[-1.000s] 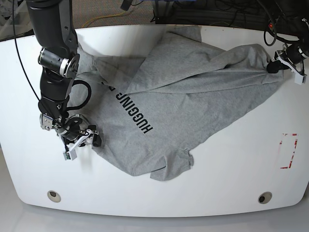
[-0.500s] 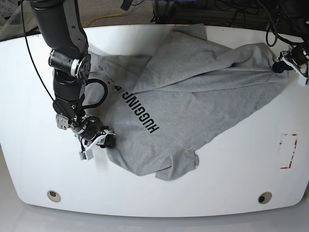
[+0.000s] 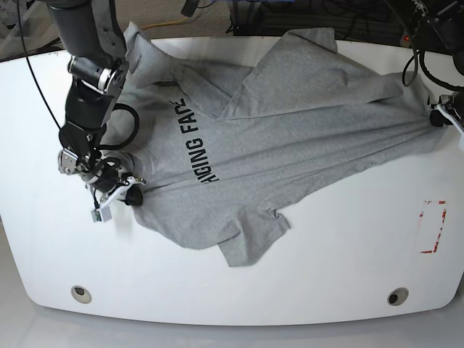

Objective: Fold the T-shirt properly
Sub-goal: 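Grasp the shirt hem with the right gripper and pull it outward, then grasp the shirt hem corners with both grippers and lift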

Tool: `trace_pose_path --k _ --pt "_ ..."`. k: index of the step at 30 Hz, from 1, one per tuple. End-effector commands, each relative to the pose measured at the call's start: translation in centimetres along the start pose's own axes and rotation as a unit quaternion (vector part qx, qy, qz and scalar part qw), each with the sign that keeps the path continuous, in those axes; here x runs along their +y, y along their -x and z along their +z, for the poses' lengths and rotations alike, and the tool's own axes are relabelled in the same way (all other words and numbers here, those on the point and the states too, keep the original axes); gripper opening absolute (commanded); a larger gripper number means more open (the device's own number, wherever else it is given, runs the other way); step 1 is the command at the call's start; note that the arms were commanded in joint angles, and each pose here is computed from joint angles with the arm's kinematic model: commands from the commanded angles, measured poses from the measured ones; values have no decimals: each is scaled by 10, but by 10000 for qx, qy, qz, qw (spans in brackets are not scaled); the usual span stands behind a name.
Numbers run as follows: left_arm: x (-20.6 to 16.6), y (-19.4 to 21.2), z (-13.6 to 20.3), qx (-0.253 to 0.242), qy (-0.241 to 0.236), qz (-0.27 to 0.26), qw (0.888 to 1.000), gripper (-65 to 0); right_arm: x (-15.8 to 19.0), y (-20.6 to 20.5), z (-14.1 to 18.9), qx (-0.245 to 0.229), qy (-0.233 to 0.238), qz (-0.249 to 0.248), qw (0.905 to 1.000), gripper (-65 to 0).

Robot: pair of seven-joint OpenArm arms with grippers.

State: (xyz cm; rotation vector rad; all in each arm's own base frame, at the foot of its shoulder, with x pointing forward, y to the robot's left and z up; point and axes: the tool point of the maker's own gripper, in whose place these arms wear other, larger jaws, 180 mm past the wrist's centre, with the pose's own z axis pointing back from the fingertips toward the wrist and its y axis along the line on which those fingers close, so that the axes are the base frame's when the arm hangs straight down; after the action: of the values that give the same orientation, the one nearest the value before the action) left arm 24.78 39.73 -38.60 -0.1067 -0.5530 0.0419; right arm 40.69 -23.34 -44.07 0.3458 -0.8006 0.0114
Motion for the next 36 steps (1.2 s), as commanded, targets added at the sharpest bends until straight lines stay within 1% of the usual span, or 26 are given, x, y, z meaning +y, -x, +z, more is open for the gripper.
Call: trace_pose_path --k 1,2,4,5,7,11,13,15,17,18,20,25,27,29,33,35,36 --pt "8 -24 7 -62 -231 -298 9993 -650 -28 -8 24 93 583 283 9979 -650" --pt "6 -27 5 -53 -222 -359 9991 -650 -32 -1 31 176 687 354 9969 -650" --pt "2 -32 3 -49 -194 -445 9988 -650 -28 8 37 298 751 484 9956 -650" --pt "-1 -34 1 -42 -170 -490 9986 -650 -26 11 40 328 779 545 9949 -625" --pt "-12 -43 -6 -38 -63 -644 9979 -650 -23 5 49 304 898 744 9927 -507" --pt "-28 -57 -15 -20 83 -904 9959 -650 -22 -11 64 289 1099 994 9885 -298" --pt "-34 -60 -18 -7 132 -994 9950 -650 -19 -15 65 279 1072 970 9891 -230" --pt "-42 -65 -21 6 192 -1114 9936 -650 -21 -37 69 72 1039 941 9901 -182" --pt "-49 -69 -25 40 247 -1241 9920 -650 -27 -40 67 57 979 839 9916 -166" --pt "-52 -70 -26 56 271 -1299 9911 -650 -31 -37 63 136 934 738 9928 -166" --pt "-55 -72 -28 68 293 -1352 9904 -650 -34 -42 53 142 816 555 9950 -165" --pt "-55 -72 -28 70 297 -1364 9902 -650 -42 -42 34 211 517 -17 9984 -165" --pt "-55 -73 -27 61 292 -1353 9904 -650 -38 -40 27 258 402 -152 9987 -166" --pt "-55 -73 -27 61 292 -1353 9904 -650 -34 -37 24 361 349 -196 9985 -168" --pt "-54 -72 -27 63 290 -1346 9905 -650 -8 -26 9 566 105 -214 9981 -168" --pt "-54 -72 -27 59 287 -1341 9905 -650 -2 -28 9 590 87 -147 9981 -168" --pt "-54 -72 -27 59 287 -1341 9905 -650 3 -21 7 674 63 -136 9976 -168"
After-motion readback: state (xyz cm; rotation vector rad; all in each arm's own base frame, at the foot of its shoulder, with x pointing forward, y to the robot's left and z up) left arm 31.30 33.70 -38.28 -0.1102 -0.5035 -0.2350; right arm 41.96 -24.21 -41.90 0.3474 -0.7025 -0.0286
